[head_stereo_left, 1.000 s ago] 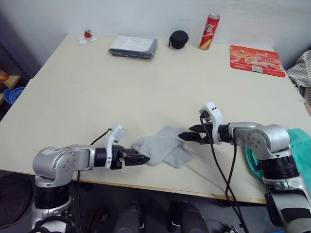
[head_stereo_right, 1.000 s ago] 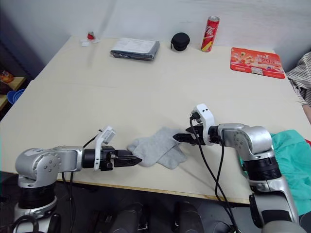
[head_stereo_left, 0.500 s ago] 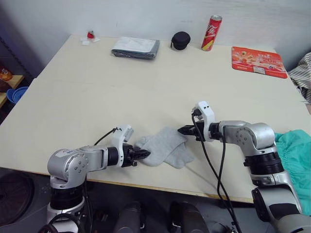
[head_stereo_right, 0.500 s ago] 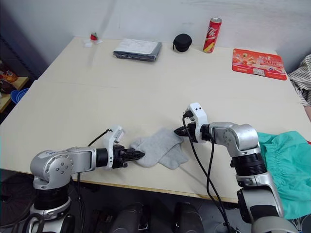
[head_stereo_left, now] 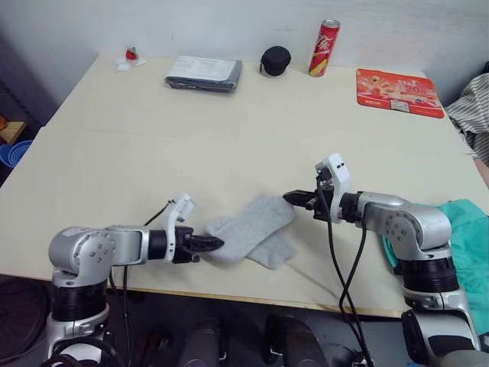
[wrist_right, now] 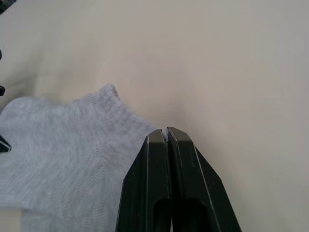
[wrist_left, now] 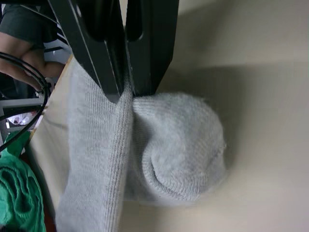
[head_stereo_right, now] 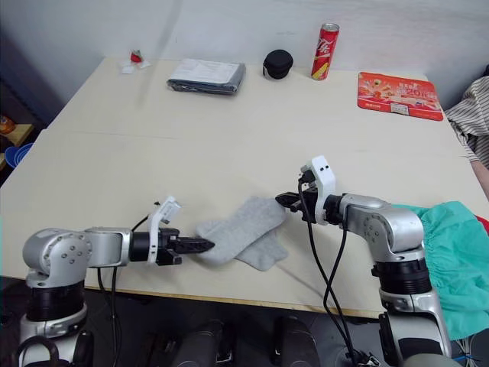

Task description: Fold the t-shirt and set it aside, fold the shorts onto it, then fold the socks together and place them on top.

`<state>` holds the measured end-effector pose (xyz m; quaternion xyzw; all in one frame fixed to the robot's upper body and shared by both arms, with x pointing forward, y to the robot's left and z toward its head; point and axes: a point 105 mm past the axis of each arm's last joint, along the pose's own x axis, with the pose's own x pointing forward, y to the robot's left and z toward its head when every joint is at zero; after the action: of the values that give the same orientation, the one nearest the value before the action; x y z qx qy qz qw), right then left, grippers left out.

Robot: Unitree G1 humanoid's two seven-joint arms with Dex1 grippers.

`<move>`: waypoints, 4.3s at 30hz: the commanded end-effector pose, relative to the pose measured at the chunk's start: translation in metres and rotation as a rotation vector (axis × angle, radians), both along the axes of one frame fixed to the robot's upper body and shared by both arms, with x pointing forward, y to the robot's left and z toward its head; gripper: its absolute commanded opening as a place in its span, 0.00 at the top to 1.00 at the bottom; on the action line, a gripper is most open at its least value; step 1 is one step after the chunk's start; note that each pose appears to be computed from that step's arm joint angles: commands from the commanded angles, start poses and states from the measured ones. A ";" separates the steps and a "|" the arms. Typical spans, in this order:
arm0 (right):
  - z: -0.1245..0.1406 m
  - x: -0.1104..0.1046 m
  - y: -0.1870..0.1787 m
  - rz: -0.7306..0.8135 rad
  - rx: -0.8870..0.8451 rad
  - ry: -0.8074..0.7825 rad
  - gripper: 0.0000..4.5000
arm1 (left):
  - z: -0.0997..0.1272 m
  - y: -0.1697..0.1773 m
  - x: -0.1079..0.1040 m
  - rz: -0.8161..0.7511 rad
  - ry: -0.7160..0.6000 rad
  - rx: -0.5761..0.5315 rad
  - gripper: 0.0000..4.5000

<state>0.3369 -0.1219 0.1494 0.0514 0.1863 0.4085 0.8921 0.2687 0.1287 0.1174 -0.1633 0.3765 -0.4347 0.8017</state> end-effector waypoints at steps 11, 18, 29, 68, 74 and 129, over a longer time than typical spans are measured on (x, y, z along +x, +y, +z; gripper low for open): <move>0.001 -0.013 0.011 0.000 0.036 -0.058 1.00 | -0.004 0.008 -0.008 -0.051 0.055 0.042 0.63; -0.005 -0.012 0.013 -0.006 0.024 -0.061 1.00 | -0.013 -0.006 -0.025 -0.104 0.095 0.019 0.63; -0.009 -0.015 0.013 0.003 0.010 -0.057 1.00 | -0.012 -0.025 -0.026 -0.088 0.085 -0.027 0.83; -0.020 -0.107 0.005 -0.077 0.081 -0.219 1.00 | 0.020 0.029 0.030 -0.289 0.141 0.039 0.99; -0.031 -0.108 0.004 -0.079 0.053 -0.193 1.00 | 0.013 0.030 0.035 -0.303 0.138 0.065 0.99; -0.018 -0.081 0.048 0.203 -0.042 -0.549 1.00 | 0.038 0.014 0.062 -0.159 -0.828 -0.158 0.99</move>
<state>0.2590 -0.0806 0.1220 -0.0966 -0.0315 0.4711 0.8762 0.3223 0.1289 0.1333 0.0248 0.0227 -0.5845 0.8107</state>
